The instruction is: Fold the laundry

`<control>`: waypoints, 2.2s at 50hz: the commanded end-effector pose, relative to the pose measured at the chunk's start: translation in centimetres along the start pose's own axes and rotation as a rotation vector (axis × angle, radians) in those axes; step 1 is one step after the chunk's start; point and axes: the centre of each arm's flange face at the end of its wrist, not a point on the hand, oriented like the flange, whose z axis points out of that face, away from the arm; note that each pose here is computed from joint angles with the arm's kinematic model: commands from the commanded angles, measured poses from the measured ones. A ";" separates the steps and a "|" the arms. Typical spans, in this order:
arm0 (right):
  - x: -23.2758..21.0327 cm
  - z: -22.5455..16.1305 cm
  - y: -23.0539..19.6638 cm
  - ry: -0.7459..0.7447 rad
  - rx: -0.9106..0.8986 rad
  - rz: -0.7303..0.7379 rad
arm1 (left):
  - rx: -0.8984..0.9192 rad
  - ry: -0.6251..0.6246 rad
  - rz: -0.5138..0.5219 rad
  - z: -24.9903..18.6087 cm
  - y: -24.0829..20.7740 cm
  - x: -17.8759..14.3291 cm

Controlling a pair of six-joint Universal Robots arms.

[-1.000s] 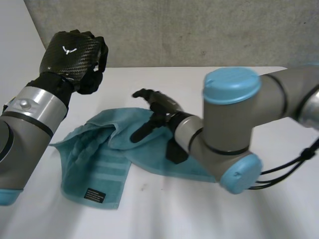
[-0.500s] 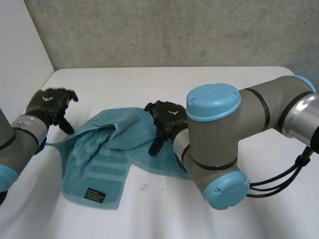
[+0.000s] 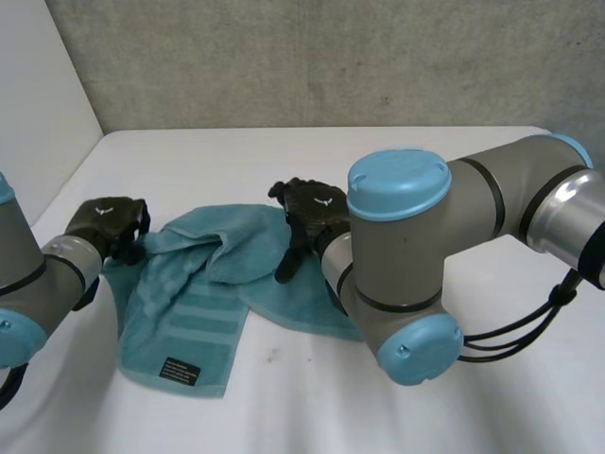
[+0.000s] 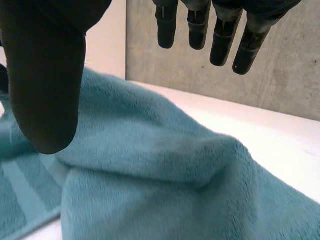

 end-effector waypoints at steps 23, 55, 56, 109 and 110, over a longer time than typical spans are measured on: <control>-2.3 4.1 3.2 -0.121 -0.026 0.272 | 0.289 0.080 0.024 -9.6 -7.9 3.7; 18.5 -6.0 -14.4 0.346 0.371 0.146 | 0.658 0.066 -0.130 -15.3 -17.7 1.9; 19.4 -5.9 -14.5 0.351 0.370 0.135 | 0.636 0.072 -0.132 -14.8 -17.2 2.1; 15.2 -2.4 -3.4 0.330 0.017 0.062 | 0.026 0.426 0.062 -22.1 -1.5 10.6; 15.2 -1.4 -3.1 0.340 0.024 0.059 | 0.034 0.425 0.063 -22.1 -1.6 10.6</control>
